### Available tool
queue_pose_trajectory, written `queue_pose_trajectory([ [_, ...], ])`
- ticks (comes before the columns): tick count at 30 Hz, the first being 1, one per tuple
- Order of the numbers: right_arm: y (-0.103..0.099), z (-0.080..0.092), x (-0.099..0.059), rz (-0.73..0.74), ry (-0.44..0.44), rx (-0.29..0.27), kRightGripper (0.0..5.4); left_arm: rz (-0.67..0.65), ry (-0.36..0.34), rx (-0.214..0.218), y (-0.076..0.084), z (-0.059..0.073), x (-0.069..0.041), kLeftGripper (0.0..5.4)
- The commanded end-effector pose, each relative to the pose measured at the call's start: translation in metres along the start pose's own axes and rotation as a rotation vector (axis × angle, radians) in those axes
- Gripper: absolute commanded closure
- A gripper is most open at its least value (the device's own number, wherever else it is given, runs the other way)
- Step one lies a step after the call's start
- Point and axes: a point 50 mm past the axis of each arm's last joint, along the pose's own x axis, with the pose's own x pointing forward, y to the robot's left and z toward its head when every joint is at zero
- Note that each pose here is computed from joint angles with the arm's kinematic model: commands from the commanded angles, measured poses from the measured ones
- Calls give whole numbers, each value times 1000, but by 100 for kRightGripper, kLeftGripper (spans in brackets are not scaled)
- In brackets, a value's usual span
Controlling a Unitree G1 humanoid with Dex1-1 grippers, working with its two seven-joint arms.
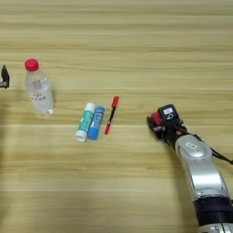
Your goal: Move the objects on the table
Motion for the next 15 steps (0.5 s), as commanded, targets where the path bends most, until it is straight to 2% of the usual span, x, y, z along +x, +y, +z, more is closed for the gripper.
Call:
queue_pose_trajectory([
  [1,-12,-8,2,-47,48,3,308,-4,-1,5,-3,3,3,0],
  [10,-11,-11,8,-38,46,21,308,-4,-3,4,-3,3,2,0],
  [11,-10,-10,8,-29,43,25,279,-4,-3,4,-3,3,2,0],
  [15,-8,-7,8,-19,19,44,241,-3,-3,5,-3,3,2,0],
])
